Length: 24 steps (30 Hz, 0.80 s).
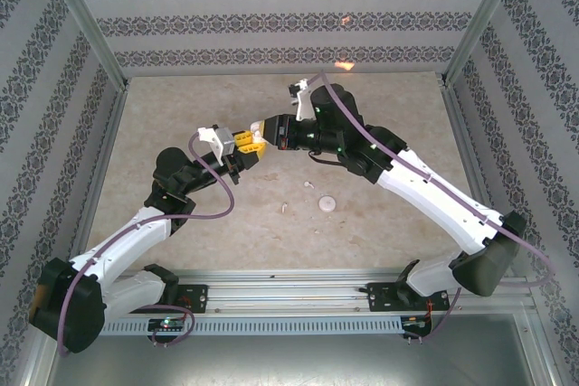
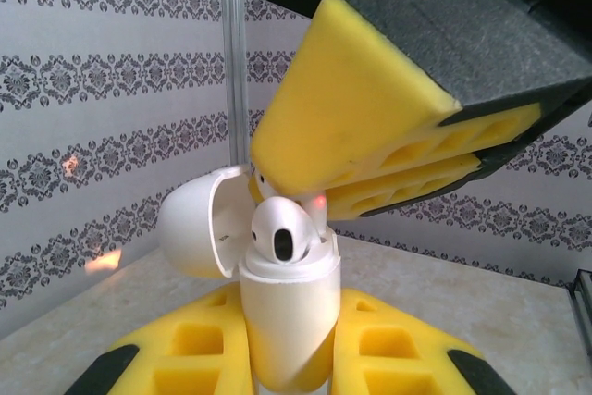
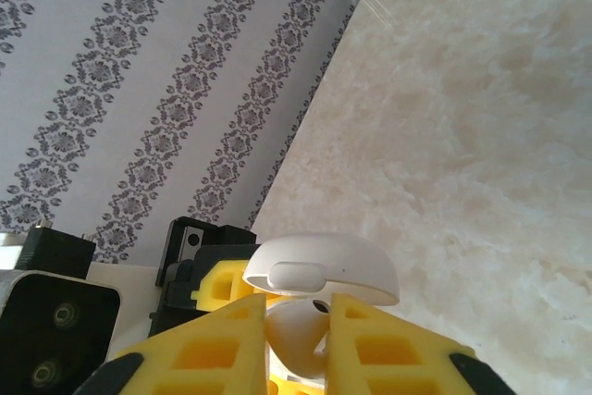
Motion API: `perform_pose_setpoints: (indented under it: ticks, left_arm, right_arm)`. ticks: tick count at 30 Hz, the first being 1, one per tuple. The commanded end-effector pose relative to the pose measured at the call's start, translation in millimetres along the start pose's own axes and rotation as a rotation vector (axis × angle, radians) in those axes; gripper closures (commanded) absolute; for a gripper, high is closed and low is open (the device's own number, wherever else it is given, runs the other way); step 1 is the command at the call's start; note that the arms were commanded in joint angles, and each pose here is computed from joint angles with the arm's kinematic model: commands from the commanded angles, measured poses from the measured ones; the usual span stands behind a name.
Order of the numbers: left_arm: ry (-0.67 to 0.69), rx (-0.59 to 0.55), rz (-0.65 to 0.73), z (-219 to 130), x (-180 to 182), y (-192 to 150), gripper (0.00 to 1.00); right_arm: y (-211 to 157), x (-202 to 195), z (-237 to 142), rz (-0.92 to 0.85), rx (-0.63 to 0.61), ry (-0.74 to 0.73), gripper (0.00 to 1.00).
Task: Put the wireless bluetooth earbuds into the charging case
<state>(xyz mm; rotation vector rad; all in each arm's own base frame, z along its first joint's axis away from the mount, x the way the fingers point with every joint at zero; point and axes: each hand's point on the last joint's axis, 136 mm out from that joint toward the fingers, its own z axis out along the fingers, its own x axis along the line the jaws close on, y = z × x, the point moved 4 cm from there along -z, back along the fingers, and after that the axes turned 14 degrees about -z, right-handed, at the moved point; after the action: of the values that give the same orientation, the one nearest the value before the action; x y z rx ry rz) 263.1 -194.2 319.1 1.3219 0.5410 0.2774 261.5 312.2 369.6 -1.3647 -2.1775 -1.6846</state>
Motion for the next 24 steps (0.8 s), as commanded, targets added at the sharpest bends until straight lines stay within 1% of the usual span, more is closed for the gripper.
perform_pose_setpoints:
  ticks: [1,5,9,19,24]
  left_arm:
    - [-0.022,-0.072,0.051,0,-8,20,1.0]
    - [-0.022,-0.068,0.052,-1,-9,19,1.0]
    - [-0.022,-0.068,0.051,-2,-9,18,1.0]
    - [-0.018,-0.062,0.048,-1,-8,16,1.0]
    - [-0.02,-0.056,0.044,-2,-9,14,1.0]
  right_arm:
    - [-29,-15,8,0.003,0.147,-0.089,0.76]
    - [-26,-15,8,-0.012,0.156,-0.108,0.71]
    - [-19,-13,4,-0.034,0.145,-0.122,0.68]
    - [-10,-8,-2,-0.068,0.137,-0.129,0.64]
    - [-1,-4,-13,-0.094,0.117,-0.139,0.61]
